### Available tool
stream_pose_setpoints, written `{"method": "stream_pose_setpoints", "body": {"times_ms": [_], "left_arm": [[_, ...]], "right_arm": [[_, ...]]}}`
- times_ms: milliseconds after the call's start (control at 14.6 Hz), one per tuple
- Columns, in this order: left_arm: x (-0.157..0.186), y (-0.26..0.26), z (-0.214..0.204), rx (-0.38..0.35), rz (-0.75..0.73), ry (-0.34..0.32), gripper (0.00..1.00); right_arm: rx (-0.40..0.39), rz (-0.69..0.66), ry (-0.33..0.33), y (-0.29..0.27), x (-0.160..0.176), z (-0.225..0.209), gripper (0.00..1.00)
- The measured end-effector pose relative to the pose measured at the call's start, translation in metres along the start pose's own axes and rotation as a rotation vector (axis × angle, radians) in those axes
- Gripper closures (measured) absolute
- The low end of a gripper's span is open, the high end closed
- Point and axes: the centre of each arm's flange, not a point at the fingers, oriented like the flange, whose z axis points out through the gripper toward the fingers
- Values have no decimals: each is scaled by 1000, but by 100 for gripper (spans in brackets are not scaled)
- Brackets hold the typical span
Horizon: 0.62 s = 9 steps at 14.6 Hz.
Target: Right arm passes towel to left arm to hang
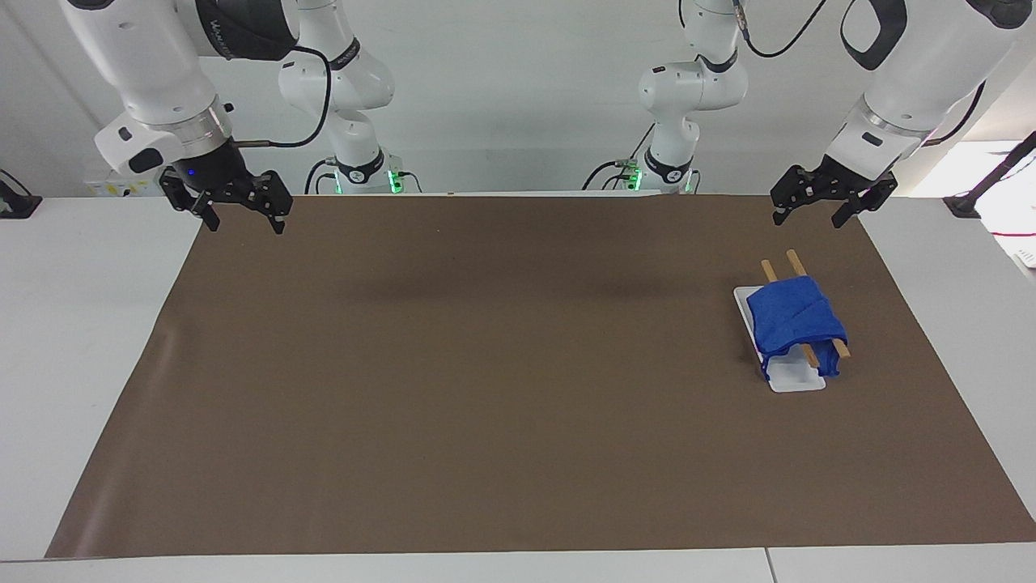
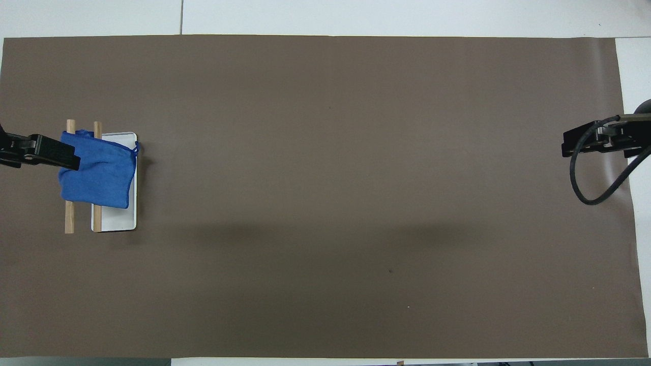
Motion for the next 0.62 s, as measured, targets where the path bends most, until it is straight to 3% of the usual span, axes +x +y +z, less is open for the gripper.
{"method": "stream_pose_setpoints", "body": {"times_ms": [618], "left_arm": [[0, -1, 0, 0, -1, 0, 0]], "right_arm": [[0, 0, -4, 0, 0, 2, 0]]}}
